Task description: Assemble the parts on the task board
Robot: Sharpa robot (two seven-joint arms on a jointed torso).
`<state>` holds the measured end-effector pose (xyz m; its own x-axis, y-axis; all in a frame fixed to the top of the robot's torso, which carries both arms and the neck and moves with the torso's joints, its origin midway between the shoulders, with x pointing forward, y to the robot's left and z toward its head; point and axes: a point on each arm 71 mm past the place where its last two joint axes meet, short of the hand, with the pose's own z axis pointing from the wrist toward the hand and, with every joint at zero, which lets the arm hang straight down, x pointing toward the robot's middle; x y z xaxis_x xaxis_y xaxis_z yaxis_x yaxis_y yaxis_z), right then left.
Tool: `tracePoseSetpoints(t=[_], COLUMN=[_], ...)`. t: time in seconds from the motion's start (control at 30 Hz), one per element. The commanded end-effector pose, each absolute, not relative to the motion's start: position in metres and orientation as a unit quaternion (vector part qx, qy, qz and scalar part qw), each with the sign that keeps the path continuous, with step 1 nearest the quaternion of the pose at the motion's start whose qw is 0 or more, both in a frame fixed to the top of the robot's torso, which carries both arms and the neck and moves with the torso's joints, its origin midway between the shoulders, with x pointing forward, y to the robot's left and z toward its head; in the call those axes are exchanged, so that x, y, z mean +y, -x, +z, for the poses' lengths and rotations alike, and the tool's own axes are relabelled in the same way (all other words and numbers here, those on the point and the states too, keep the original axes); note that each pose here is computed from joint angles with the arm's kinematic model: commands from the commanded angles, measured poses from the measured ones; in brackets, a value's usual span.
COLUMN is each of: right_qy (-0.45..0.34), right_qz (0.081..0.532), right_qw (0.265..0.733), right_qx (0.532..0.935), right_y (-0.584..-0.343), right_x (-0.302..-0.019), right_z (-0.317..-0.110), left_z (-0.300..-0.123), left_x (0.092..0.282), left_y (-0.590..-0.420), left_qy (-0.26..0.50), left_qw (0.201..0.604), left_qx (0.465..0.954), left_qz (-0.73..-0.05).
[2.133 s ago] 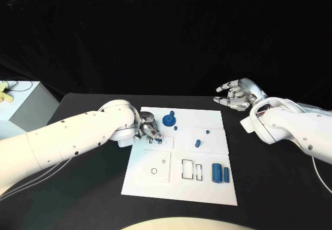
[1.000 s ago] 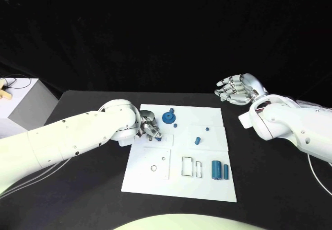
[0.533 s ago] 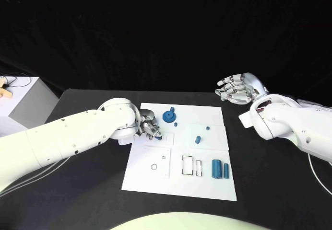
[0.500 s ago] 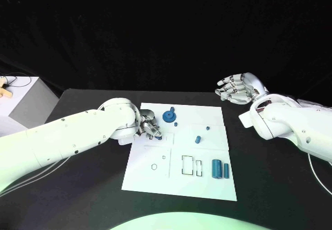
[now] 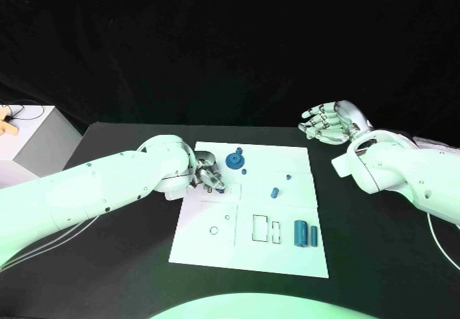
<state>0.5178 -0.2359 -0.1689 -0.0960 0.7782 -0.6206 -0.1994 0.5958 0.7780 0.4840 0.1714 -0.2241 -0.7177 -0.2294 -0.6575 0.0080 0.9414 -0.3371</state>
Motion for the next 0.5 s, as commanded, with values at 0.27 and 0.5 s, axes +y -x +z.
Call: tracePoseSetpoints(t=[0.27,0.5], right_qy=[-0.225,-0.225], right_qz=[0.39,0.39], right_qw=[0.629,0.628], right_qx=[0.634,0.634], right_y=[-0.5175,-0.5174], right_x=[-0.2353,-0.2352], right_z=[-0.1697,-0.1699], left_z=[-0.225,-0.2252], left_x=[0.1683,0.1676], left_y=[-0.4821,-0.4821], left_qy=[0.046,0.044], left_qw=[0.36,0.359], left_qx=[0.918,0.918], left_qz=[-0.161,-0.161])
